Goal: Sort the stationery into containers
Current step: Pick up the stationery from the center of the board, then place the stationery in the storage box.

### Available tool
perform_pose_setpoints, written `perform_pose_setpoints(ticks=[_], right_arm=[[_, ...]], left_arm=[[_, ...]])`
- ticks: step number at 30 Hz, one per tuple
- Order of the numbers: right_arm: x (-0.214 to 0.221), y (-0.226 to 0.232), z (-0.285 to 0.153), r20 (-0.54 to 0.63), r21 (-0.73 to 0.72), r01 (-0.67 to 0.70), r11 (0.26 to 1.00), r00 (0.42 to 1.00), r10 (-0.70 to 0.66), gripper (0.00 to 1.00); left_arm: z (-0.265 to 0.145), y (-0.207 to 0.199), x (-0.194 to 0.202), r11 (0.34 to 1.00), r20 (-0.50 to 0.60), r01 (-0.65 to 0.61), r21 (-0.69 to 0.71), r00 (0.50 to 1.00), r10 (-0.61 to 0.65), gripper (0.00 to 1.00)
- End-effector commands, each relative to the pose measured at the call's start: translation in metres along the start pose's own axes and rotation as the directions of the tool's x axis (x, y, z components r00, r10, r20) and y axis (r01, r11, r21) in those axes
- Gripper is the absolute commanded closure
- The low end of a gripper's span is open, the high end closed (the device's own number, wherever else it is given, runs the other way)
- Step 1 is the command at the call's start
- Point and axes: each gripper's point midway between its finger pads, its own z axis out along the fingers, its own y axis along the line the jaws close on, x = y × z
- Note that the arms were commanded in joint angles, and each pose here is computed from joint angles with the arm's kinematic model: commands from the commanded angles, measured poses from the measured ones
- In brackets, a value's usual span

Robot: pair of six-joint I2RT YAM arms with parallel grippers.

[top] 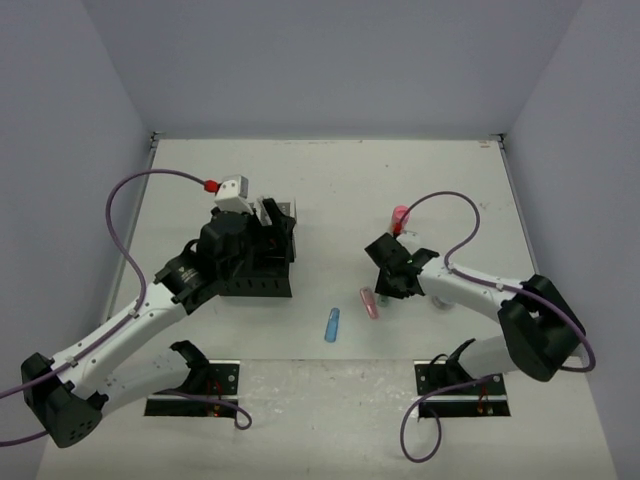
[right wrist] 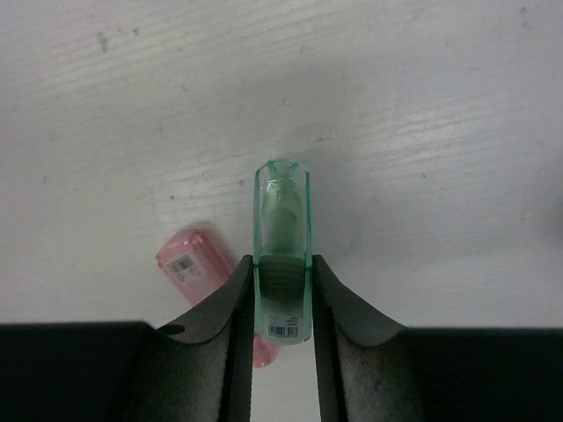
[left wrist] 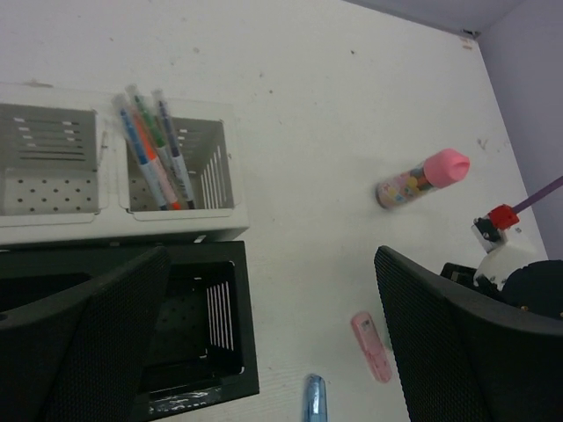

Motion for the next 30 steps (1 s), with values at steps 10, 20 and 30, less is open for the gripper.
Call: perform_pose_setpoints(ticks=[10, 20, 30], right_arm=[[-0.032, 0.082, -0.164, 0.532, -0.458, 0.373, 0.807, 0.842, -0.087, 1.00], [-0.018, 0.106, -0.205, 0.566, -0.499, 0.455, 0.738, 0.816, -0.120, 1.00], [-0.034, 0.106, -0.223, 0.596, -0.514, 0.425, 0.745, 0.802, -0.046, 1.00]], left_arm=[[-0.028, -0.148, 0.035, 0.840, -0.191, 0.116, 0.530, 0.981, -0.015, 0.00], [-0.008, -0.176, 0.068, 0.842, -0.257, 0.135, 0.523, 0.966, 0.005, 0.14], [-0.012, -0.169, 0.083, 0.842, -0.291, 0.149, 0.519, 0.957, 0.011, 0.38]])
